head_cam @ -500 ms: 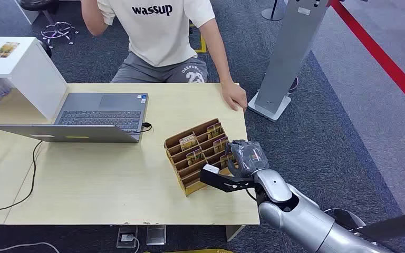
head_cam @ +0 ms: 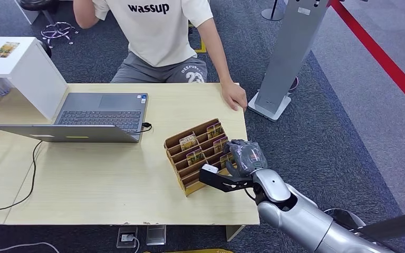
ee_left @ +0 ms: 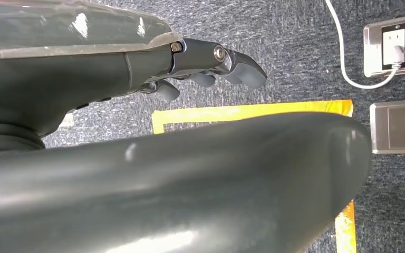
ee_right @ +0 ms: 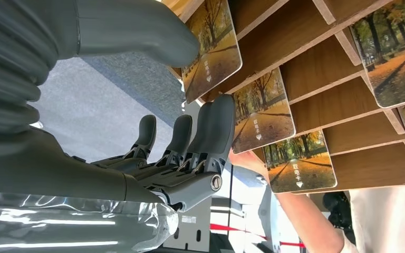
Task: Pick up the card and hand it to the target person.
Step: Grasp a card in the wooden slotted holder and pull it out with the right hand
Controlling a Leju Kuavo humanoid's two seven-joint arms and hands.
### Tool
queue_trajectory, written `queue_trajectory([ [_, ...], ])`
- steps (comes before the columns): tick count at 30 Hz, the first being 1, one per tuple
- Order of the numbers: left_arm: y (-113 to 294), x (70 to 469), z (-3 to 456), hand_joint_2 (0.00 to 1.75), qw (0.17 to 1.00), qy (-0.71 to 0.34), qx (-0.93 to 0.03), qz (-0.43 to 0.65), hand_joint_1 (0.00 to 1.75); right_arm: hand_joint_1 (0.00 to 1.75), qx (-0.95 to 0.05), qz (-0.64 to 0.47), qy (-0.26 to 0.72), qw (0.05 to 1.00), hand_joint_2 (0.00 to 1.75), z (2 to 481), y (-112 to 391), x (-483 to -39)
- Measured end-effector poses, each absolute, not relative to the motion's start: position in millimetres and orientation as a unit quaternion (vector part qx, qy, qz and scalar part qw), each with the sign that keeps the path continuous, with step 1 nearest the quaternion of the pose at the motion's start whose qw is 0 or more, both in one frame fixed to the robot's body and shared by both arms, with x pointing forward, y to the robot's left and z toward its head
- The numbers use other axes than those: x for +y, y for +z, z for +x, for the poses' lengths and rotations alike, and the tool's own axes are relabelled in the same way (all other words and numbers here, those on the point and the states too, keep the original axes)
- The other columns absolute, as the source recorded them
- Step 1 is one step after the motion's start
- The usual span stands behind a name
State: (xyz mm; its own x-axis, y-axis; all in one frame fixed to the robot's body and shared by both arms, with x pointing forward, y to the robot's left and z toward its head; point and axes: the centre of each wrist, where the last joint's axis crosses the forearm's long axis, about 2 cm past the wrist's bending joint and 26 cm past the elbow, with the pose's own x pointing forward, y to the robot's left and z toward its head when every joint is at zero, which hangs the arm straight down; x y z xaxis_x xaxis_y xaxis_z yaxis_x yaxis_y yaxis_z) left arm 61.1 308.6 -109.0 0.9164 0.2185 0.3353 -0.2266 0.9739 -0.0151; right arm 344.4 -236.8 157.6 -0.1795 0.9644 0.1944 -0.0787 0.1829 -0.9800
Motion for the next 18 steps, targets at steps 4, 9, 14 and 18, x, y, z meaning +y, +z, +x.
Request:
queue_trajectory([
  [4,-109.0,308.6,61.1,0.00,0.979,0.114,-0.170,0.012,0.00,0.89,-0.574,-0.385,0.510,0.511,1.75,344.2,157.3,-236.3],
  [9,-109.0,308.6,61.1,0.00,0.979,0.114,-0.170,0.011,0.00,0.91,-0.573,-0.385,0.510,0.513,1.75,344.0,156.9,-236.2],
  [14,-109.0,308.6,61.1,0.00,0.979,0.114,-0.170,0.010,0.00,0.89,-0.571,-0.382,0.508,0.519,1.75,344.2,156.2,-236.7],
  [18,-109.0,308.5,61.1,0.00,0.979,0.114,-0.170,0.010,0.00,0.92,-0.568,-0.383,0.509,0.522,1.75,344.7,154.6,-238.0],
])
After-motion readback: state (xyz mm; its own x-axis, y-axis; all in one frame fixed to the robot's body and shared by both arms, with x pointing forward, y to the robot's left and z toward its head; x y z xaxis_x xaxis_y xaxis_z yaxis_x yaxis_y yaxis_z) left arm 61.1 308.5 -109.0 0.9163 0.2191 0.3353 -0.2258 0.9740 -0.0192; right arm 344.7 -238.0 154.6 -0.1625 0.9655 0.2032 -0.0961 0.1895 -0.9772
